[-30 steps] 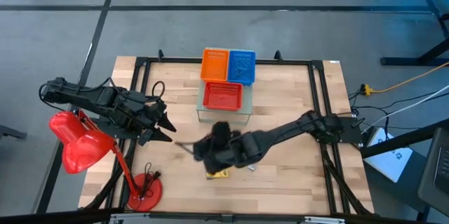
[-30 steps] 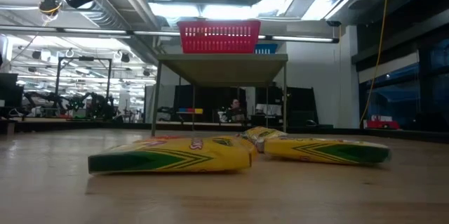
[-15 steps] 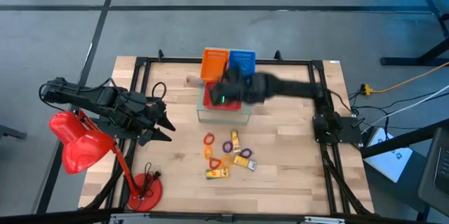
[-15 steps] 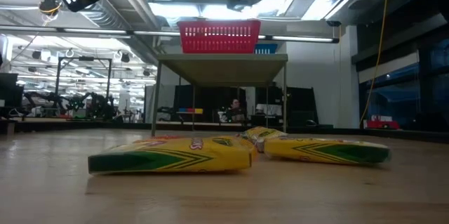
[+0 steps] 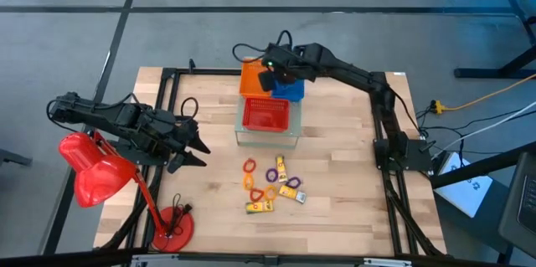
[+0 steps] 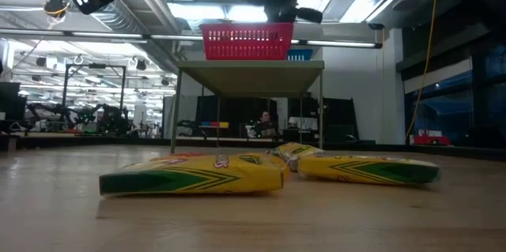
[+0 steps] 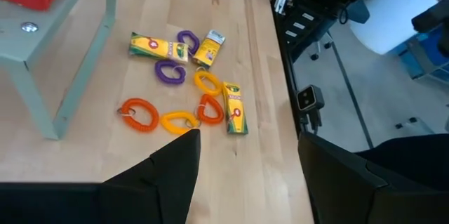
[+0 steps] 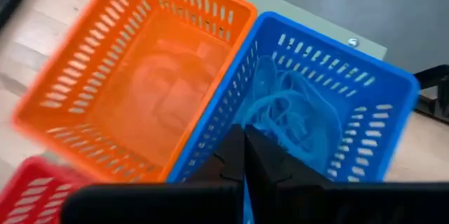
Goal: Pick & Place Office Desk Supplies
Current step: Put the blue rubber band into the blue bin
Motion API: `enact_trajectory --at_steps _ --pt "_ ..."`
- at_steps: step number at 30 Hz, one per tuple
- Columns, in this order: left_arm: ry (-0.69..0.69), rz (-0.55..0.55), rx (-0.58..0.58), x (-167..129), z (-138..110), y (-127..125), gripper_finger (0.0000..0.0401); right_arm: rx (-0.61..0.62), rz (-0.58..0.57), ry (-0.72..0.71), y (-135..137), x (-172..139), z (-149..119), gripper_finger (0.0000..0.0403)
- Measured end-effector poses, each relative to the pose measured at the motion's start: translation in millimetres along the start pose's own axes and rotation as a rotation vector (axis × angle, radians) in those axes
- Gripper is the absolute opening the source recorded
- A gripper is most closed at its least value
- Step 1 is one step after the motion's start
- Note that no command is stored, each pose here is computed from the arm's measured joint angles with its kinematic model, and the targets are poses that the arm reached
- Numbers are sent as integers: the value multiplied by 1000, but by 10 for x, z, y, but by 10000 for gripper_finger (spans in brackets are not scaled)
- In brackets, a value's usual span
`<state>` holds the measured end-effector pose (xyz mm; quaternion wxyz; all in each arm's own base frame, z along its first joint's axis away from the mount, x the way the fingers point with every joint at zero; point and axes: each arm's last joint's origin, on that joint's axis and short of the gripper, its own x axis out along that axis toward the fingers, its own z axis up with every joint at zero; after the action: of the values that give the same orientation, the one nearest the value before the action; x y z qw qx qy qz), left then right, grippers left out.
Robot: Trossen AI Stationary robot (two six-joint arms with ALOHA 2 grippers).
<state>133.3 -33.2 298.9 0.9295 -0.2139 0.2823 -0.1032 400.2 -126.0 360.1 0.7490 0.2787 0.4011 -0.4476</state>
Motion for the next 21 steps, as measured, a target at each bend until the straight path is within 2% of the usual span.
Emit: enact_trajectory --at_steps 6,10,13,21 --pt "-6 11 -6 0 2 4 239 -74 -36 62 1 209 -7 0" --pt "-7 14 -15 0 2 4 239 -123 -8 64 4 221 15 11" --pt "-7 14 -18 0 2 4 239 -143 -27 62 -6 222 11 43" --pt "-9 16 -34 -1 2 5 239 -165 -57 85 -43 223 -5 163"
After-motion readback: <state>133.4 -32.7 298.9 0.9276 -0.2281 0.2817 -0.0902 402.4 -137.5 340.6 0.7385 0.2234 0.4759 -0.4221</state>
